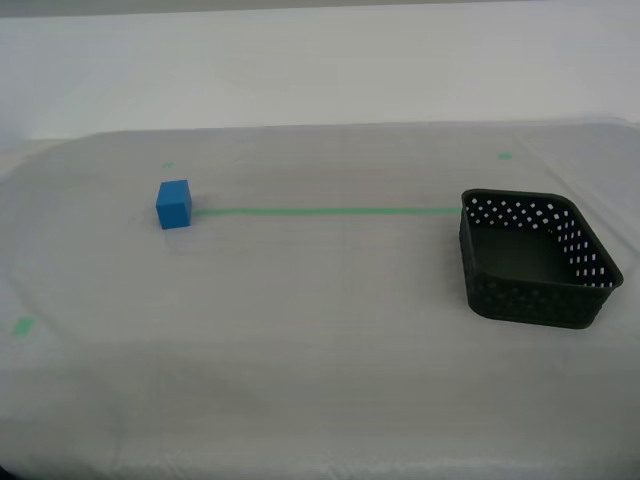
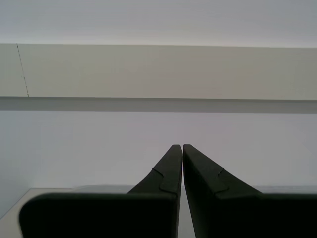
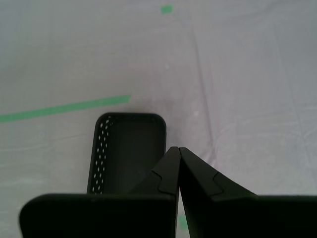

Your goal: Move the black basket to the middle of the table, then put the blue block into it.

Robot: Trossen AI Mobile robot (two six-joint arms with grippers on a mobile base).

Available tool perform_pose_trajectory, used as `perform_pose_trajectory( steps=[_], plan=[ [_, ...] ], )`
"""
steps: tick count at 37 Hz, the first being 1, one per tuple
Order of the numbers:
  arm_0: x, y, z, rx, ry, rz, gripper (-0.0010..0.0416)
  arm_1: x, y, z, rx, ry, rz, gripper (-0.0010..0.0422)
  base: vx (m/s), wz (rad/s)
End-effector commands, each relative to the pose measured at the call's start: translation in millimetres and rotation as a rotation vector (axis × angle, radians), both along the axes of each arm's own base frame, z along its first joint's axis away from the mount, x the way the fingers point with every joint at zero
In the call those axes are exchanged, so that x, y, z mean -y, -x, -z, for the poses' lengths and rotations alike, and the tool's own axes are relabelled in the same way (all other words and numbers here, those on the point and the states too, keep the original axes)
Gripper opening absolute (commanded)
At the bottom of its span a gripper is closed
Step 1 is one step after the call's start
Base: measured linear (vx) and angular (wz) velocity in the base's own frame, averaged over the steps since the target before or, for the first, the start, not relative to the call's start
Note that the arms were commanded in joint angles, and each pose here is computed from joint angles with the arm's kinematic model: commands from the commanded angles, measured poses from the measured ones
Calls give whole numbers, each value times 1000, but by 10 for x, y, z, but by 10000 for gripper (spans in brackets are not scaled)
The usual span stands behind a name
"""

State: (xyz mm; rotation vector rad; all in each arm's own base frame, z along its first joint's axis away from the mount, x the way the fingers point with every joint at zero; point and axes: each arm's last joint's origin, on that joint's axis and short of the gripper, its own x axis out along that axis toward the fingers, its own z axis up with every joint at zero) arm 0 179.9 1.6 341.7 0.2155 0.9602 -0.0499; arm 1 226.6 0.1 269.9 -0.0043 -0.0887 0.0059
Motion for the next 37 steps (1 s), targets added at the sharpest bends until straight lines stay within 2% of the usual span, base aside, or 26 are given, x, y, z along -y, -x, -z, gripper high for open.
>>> perform_pose_trajectory(
  steps=[1, 11, 15, 26, 31, 37],
  plan=[
    [-2, 46, -2, -53, -9, 8, 0, 1, 1, -5, 3, -1, -1, 0, 0, 0],
    [-3, 123, 102, -281, -11, 5, 0, 0, 1, -4, 3, -1, -1, 0, 0, 0],
    [-3, 92, 144, -328, -6, -5, 0, 1, 1, -4, 3, -1, -1, 0, 0, 0],
    [-4, -167, 330, -430, -6, -14, 0, 0, 1, -4, 2, -1, -1, 0, 0, 0],
    [-4, -309, 409, -430, -5, -19, 0, 0, 1, -4, 2, -1, -1, 0, 0, 0],
    [-13, -442, 486, -423, -38, -14, 0, 1, 1, -4, 2, -1, -1, 0, 0, 0]
  ],
)
